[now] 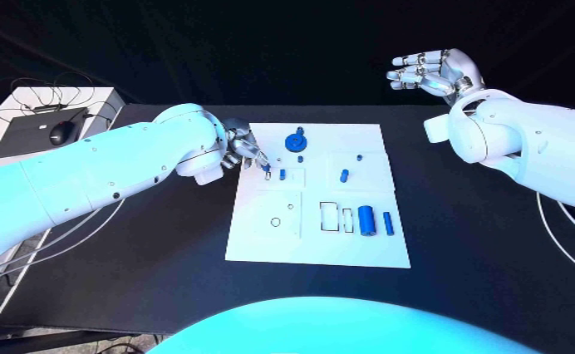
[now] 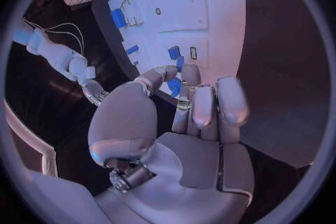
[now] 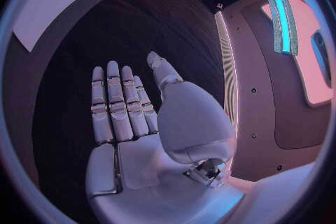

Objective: Assemble the parts on the task board

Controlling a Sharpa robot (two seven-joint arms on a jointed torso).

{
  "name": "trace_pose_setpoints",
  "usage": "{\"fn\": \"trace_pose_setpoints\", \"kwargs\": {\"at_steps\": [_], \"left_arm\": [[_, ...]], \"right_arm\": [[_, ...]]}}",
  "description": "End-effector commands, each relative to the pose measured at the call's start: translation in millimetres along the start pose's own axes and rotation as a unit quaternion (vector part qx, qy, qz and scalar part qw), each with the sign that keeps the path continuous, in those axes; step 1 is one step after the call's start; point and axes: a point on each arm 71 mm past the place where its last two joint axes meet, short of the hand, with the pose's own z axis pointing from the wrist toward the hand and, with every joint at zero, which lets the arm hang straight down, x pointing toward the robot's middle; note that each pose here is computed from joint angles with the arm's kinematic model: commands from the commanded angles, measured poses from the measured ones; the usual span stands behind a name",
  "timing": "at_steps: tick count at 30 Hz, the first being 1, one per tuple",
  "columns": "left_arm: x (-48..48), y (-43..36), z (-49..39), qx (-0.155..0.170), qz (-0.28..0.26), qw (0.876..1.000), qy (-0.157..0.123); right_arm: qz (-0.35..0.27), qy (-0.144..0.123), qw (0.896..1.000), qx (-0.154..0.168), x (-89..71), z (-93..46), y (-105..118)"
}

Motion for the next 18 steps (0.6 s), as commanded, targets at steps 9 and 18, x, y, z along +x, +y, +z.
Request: {"fn": "trace_pose_setpoints", "kwargs": {"at_steps": [9,18], "left_arm": [[4.4,-6.5,1.1,-0.004,0.007,0.998,-0.058],[14.8,-5.3,-0.5,0.002,-0.011,0.996,-0.093]], "right_arm": [[0.003,0.005,1.000,-0.005,1.6,0.2,1.3],[0.003,0.004,1.000,-0.005,1.0,-0.3,1.3]]}}
